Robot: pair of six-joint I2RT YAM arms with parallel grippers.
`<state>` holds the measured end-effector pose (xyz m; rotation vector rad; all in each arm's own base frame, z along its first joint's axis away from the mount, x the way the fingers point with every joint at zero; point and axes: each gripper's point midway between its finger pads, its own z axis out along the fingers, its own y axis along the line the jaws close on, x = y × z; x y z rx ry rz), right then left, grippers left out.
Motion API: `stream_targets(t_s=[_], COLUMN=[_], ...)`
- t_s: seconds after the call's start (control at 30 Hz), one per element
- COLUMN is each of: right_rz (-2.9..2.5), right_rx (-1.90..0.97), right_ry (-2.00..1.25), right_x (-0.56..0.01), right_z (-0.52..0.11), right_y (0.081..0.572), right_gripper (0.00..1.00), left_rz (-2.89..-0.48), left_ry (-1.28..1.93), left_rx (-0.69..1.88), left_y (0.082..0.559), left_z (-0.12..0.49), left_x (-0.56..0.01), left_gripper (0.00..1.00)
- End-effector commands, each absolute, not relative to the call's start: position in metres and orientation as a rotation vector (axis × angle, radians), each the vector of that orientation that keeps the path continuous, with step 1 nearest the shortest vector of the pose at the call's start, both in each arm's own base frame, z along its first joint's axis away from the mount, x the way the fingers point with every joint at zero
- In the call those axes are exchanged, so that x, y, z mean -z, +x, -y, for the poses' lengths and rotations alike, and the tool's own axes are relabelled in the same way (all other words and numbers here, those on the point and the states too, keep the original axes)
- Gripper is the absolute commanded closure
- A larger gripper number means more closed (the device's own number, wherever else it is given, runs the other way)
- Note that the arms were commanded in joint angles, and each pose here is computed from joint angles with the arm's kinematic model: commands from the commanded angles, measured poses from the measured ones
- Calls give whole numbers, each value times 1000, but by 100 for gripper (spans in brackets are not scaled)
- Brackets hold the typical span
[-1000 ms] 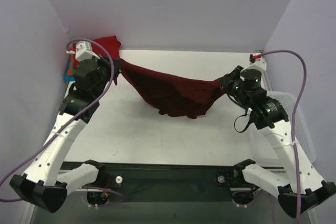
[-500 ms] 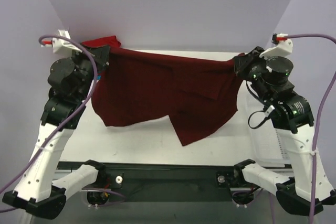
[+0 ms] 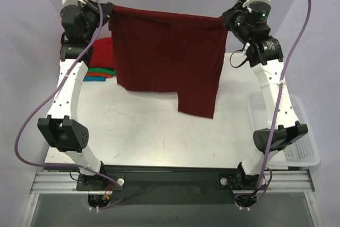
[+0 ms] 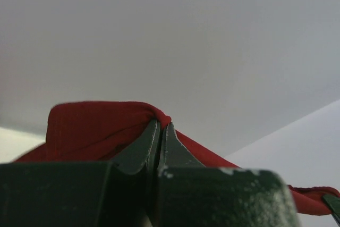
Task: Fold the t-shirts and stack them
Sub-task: Flatten out the tshirt
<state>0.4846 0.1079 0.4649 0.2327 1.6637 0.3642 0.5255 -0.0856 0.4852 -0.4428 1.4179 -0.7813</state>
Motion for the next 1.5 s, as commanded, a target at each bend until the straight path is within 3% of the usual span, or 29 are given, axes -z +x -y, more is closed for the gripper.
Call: stream_targets(t_s=[0.0,0.07,0.13,0.17,0.2,0.23,0.27,0.37,0.43,0.5,0.53,0.57,0.63,0.67,0.77,0.97,1.23,1.47], right_rz=[-1397,-1450,-1494,-1602,-1623,-1666,-1795,-1940,-2097,-2235,-2277,-2342,-2412,-2439,-2460,-2487,-2479,-2501], right_rx=[-402,-394,-396,-395,-403,-399,-384,-404,-370,-322,-311,-283,-278,-270,-269,-348,-353,-351], right_ry=[208,223,239,265,279,299,347,376,400,415,427,444,451,457,462,480,525,578], right_x=[-570,-547,-529,-485,-475,-457,-399,-339,-271,-215,-199,-175,-152,-142,-131,-95,-54,-18], right_z=[-90,-89,-86,-88,-86,-83,-83,-84,-82,-78,-76,-74,-74,-74,-77,-102,-133,-140], right_y=[434,432,420,425,414,409,407,377,365,357,357,359,357,356,343,284,227,223], right_gripper=[100,100,100,100,100,100,100,100,100,89,84,70,54,41,32,33,40,58], left_rz=[-1135,-1133,-1203,-1194,-1218,-1323,-1333,-1525,-1655,-1714,-1753,-1793,-1864,-1891,-1984,-2055,-2033,-2022], left_ry=[-271,-265,-315,-323,-348,-406,-430,-564,-646,-701,-731,-773,-828,-836,-836,-1003,-1073,-1074], left_rx=[880,862,838,843,841,830,844,829,798,784,780,776,771,767,742,360,208,251], left_y=[465,448,452,435,433,443,429,417,410,399,395,389,383,381,370,337,351,363], left_z=[80,77,73,72,70,69,69,68,67,67,68,69,70,72,77,31,-2,1], left_x=[-607,-611,-574,-575,-561,-508,-501,-398,-324,-285,-260,-224,-185,-171,-153,-131,-133,-135], left_gripper=[100,100,100,100,100,100,100,100,100,100,92,81,76,68,50,35,34,35])
